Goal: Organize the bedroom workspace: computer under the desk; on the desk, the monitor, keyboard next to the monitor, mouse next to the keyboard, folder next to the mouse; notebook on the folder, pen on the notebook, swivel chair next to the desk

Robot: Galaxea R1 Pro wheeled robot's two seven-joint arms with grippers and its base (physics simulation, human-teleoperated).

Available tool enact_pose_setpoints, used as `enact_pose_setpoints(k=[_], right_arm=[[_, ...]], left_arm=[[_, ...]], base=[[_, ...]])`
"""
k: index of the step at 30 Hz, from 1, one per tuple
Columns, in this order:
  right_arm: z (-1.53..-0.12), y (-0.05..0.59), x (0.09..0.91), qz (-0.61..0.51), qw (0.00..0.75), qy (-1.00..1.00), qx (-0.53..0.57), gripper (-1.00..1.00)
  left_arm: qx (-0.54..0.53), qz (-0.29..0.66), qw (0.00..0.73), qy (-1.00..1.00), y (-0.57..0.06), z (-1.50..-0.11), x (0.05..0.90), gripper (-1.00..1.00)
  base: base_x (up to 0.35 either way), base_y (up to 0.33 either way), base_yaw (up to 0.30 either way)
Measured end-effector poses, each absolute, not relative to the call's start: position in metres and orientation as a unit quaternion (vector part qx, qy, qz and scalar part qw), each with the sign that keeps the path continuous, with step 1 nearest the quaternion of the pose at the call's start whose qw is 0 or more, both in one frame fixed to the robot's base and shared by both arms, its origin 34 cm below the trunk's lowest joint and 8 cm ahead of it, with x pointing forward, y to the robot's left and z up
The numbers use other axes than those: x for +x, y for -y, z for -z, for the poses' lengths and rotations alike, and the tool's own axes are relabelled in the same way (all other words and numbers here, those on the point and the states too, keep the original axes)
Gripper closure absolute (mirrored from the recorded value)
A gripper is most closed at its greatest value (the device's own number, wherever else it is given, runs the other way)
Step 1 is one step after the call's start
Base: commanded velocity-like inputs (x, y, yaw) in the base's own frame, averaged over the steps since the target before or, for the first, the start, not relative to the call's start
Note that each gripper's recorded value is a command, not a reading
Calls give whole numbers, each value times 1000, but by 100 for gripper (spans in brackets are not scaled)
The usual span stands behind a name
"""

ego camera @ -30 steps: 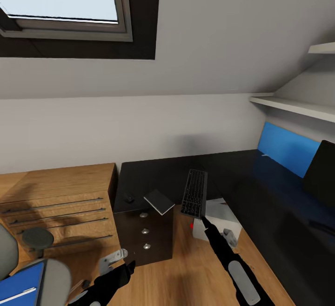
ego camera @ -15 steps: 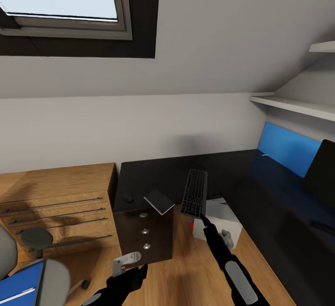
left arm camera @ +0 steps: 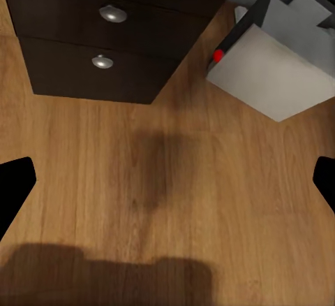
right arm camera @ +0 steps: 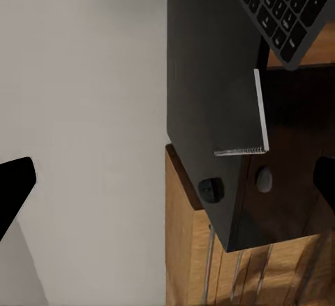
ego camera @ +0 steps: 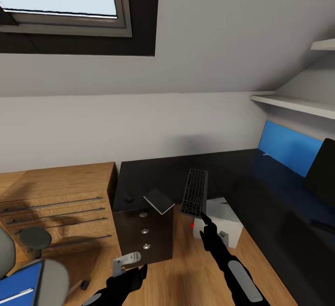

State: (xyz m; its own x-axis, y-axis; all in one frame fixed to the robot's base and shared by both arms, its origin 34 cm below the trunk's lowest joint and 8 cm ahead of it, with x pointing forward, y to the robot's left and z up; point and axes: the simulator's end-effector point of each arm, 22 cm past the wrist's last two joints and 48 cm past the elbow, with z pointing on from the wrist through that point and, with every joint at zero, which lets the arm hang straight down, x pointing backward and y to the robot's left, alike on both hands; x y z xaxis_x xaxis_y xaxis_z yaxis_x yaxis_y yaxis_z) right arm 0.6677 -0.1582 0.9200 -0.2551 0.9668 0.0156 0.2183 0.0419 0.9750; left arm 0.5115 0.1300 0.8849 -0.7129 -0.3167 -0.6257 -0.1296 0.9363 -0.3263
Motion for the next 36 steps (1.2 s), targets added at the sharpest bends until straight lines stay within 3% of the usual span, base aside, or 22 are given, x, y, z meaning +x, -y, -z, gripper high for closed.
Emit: enact_pose_setpoints(k=[21,36], right_arm=[[-927,176,683,-502,441,-579,467,-100],[-915,174,687,-510,444,-573,464,-100]], left_arm=[[-122,130,359,-916,-130,-865,518,-100],[-122,130,359,-916,-130,-850,522,-100]], base=[[0,0,0],[0,0,0]])
